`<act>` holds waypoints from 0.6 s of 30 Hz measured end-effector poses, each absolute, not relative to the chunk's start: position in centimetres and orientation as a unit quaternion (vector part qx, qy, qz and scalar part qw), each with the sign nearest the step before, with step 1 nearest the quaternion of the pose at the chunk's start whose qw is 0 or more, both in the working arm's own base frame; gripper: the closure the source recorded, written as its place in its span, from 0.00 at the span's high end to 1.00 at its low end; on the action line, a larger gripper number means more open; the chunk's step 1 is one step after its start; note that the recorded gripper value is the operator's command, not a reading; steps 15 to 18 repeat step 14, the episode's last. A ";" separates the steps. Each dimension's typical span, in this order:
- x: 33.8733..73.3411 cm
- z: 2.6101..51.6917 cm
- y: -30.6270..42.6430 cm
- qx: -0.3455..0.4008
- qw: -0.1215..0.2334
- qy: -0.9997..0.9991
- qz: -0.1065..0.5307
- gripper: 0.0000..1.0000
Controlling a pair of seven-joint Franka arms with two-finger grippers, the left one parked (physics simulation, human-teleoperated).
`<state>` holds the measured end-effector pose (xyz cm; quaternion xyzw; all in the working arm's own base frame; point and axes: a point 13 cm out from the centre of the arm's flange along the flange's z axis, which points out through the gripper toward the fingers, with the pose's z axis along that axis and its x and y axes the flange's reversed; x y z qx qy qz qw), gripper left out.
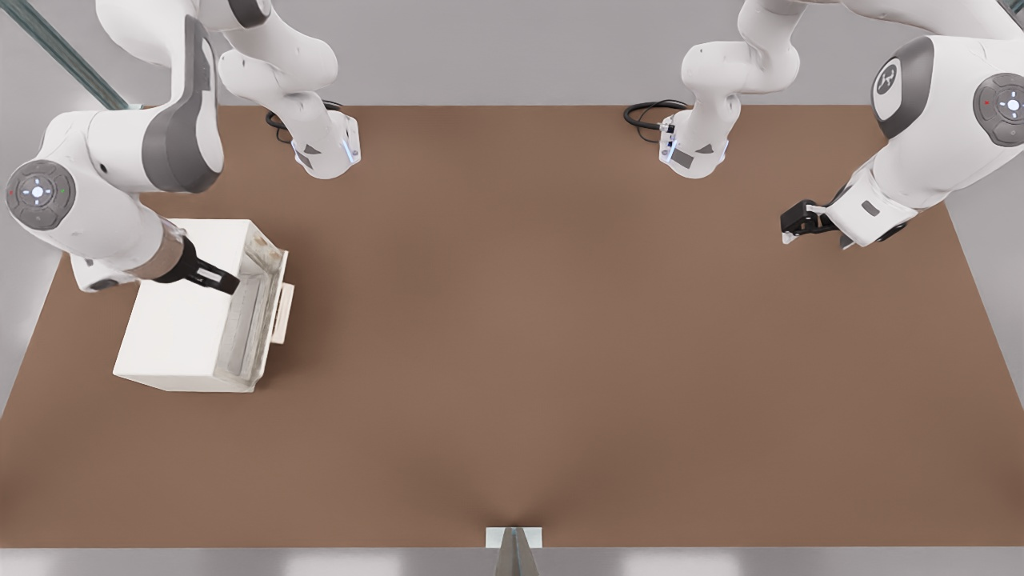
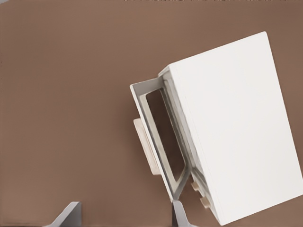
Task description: Keep left arm still and open the oven door with right arm
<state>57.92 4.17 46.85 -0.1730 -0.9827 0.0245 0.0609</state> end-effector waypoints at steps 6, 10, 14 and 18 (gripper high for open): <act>58.2 46.9 4.5 -0.147 0.058 -0.987 0.007 1.00; 58.3 46.9 4.5 -0.133 0.057 -0.990 0.004 1.00; 58.3 46.9 4.6 -0.121 0.056 -0.991 0.003 1.00; 58.3 46.9 4.6 -0.121 0.056 -0.991 0.003 1.00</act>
